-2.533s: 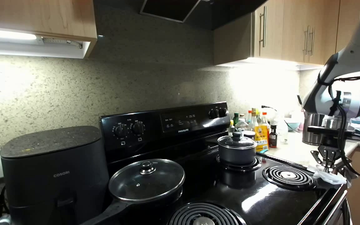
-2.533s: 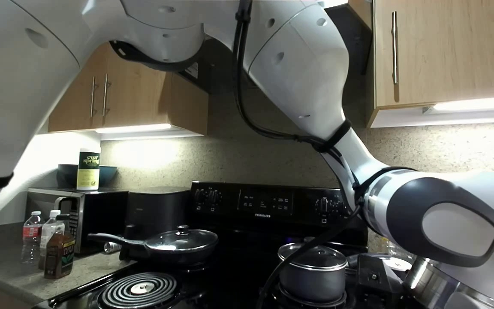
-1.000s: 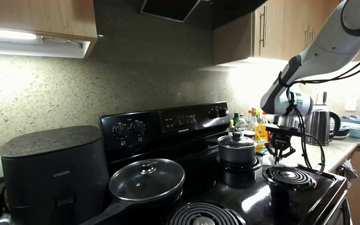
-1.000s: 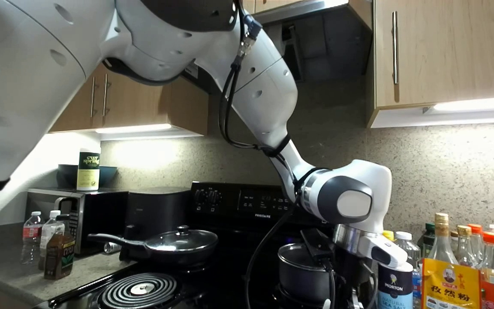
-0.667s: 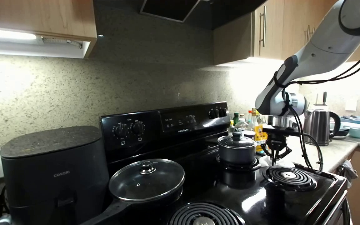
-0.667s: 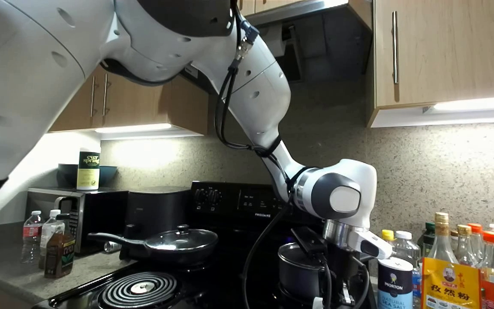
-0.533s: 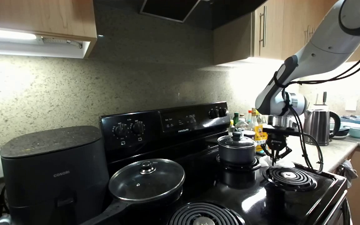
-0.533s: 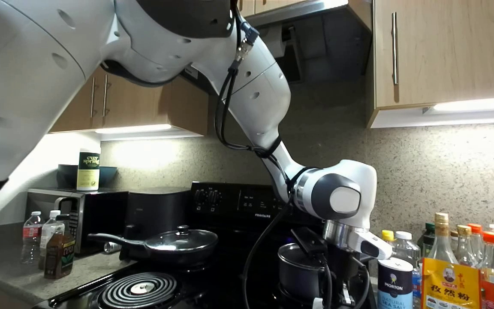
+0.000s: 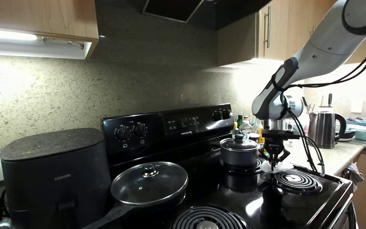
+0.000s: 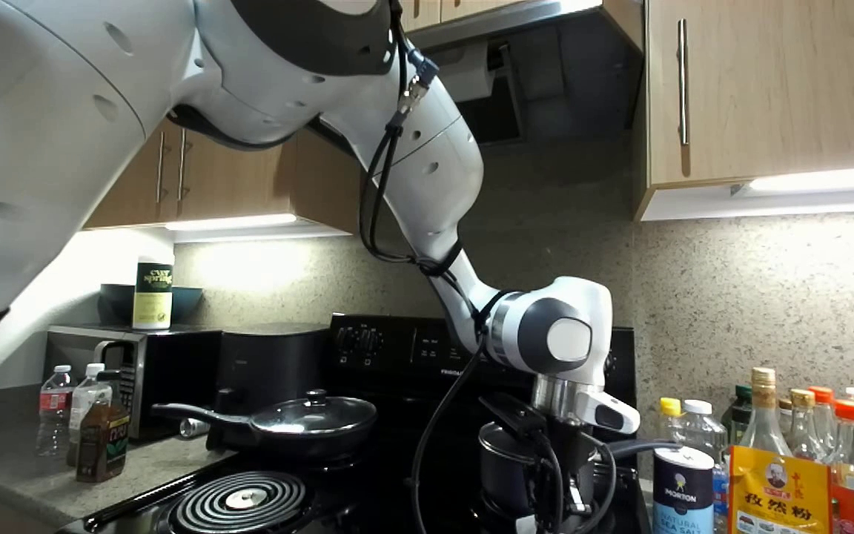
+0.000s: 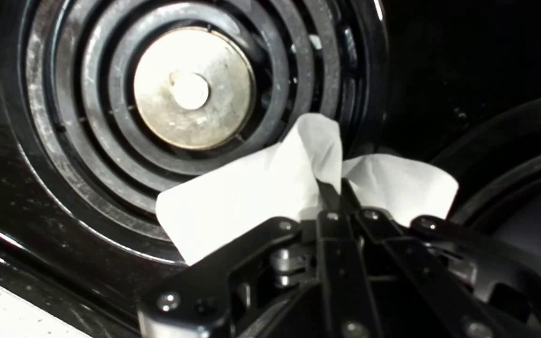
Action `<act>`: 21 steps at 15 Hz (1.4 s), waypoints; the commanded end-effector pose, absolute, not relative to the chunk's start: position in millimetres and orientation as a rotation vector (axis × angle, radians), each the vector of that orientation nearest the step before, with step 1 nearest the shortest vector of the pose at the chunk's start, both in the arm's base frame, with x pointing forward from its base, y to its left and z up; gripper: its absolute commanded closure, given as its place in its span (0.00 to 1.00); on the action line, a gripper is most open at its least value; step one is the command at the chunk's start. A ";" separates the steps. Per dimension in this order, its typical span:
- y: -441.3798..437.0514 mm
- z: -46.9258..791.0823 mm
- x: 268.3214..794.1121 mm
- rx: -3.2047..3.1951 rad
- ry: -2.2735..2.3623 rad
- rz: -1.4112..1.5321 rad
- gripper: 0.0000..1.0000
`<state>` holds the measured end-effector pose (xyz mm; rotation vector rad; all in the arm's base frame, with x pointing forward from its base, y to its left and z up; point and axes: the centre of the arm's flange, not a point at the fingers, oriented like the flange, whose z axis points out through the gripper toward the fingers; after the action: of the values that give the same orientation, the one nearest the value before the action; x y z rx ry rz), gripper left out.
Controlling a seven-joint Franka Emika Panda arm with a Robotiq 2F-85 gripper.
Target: Use the white cloth to wipe the stove
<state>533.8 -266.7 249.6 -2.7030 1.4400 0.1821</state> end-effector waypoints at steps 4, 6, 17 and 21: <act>-206.3 239.6 532.0 -2.853 1.246 0.210 1.00; -198.3 240.6 531.1 -2.877 1.217 0.206 1.00; -170.6 243.1 527.7 -2.873 1.102 0.388 0.99; -171.4 241.8 528.9 -2.874 1.103 0.388 1.00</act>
<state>528.9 -171.4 241.8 -2.8739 1.1032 0.3881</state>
